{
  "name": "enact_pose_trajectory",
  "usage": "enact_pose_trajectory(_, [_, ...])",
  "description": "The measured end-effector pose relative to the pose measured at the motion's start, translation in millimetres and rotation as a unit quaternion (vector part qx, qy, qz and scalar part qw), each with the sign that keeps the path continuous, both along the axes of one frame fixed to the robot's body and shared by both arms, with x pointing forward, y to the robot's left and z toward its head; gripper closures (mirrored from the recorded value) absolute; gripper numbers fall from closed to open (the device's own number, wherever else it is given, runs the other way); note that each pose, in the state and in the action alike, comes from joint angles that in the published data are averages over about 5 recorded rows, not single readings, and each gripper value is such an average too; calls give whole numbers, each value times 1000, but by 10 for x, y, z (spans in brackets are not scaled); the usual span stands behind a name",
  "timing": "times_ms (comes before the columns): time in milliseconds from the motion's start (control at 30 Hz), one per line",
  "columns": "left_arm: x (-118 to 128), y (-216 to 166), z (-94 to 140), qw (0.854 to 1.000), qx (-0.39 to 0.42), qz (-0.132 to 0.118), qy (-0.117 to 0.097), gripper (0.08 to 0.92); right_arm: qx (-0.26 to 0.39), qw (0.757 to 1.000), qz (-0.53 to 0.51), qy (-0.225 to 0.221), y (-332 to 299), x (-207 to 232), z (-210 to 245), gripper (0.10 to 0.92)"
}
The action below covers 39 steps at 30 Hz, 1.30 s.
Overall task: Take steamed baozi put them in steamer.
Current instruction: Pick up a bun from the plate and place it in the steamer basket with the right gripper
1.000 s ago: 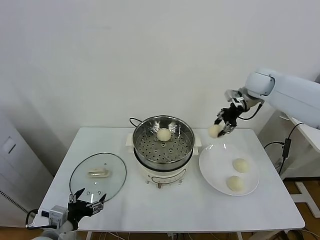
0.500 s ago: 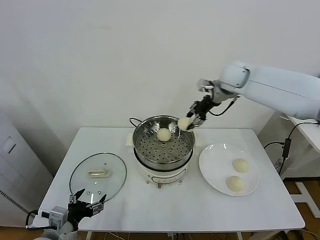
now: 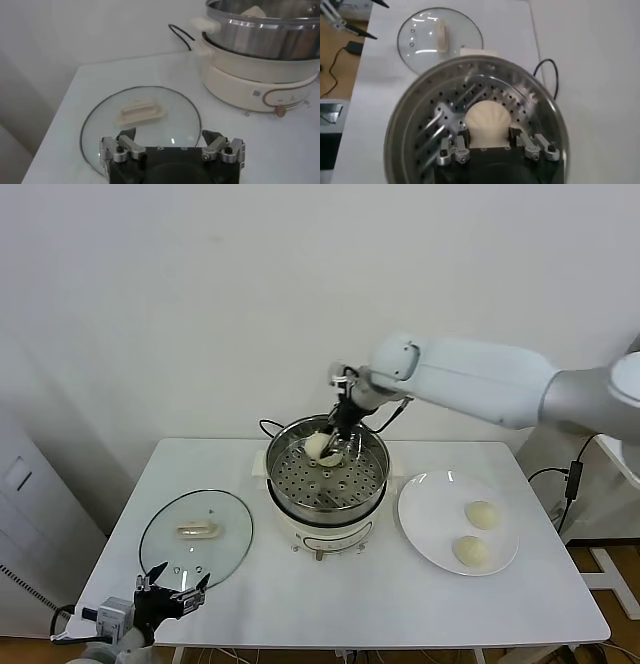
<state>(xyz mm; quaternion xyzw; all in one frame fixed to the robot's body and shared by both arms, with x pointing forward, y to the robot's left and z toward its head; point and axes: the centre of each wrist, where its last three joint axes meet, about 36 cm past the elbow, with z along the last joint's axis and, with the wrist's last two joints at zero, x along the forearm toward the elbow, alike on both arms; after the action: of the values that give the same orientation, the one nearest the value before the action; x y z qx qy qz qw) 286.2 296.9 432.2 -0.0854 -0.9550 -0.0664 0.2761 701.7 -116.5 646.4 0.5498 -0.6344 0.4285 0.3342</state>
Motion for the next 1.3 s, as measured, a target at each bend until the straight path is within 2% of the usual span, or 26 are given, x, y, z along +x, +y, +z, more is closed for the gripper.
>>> enact_pose_trajectory(733, [-15,9,13,1000,-3,2,-1,177,-11,999,-33,-1,589,33,-690,530])
enact_pose_trajectory(833, [-14,13,12,1000,-3,3,-1,177,-10,999,-35,-2,611,39,-722,473])
enact_pose_trajectory(1100, [-31,-3,5,1000,-5,4,0,177,-11,999,-35,-2,574,52,-678,247])
enact_pose_trajectory(1167, [-33,-7,13,1000,-6,4,-1,177,-12,999,-32,-2,523,60,-613,215])
enact_pose_trajectory(1300, [-45,-18,19,1000,-7,4,-1,177,-13,1000,-21,-4,327,94,-385,200])
